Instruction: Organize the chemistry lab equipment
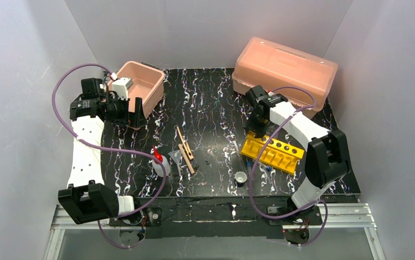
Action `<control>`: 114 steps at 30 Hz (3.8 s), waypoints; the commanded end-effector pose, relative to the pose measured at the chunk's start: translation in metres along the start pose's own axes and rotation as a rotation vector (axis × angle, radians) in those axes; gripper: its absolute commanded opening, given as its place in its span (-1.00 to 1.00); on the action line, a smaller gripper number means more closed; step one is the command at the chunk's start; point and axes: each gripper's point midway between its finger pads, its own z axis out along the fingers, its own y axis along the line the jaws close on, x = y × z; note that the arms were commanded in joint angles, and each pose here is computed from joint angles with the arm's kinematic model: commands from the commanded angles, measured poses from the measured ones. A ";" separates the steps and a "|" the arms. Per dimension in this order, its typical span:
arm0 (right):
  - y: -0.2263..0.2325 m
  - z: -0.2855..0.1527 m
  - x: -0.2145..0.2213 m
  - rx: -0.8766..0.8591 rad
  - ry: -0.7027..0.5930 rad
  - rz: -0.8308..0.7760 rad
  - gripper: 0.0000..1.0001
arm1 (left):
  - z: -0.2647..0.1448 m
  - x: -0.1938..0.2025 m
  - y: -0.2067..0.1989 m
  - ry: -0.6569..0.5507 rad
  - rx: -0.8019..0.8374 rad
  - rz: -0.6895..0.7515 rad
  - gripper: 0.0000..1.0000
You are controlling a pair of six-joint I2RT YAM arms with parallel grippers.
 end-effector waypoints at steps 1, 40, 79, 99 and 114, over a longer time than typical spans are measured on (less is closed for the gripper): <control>0.017 -0.011 0.000 -0.024 0.002 -0.029 0.05 | -0.002 0.003 -0.002 0.001 0.009 0.002 0.97; 0.059 0.012 0.056 0.116 -0.048 -0.608 0.25 | 0.000 0.010 0.000 0.033 0.009 -0.009 0.97; 0.087 0.064 0.082 0.010 0.056 -0.739 -0.56 | -0.001 0.007 -0.002 0.036 0.013 -0.030 0.97; 0.199 -0.085 0.017 -0.489 -0.247 -0.615 -0.97 | 0.027 -0.006 -0.129 -0.030 0.493 0.040 0.97; 0.212 -0.201 0.006 -0.850 -0.349 -0.412 -0.94 | 0.052 -0.017 -0.213 -0.046 0.652 0.071 0.97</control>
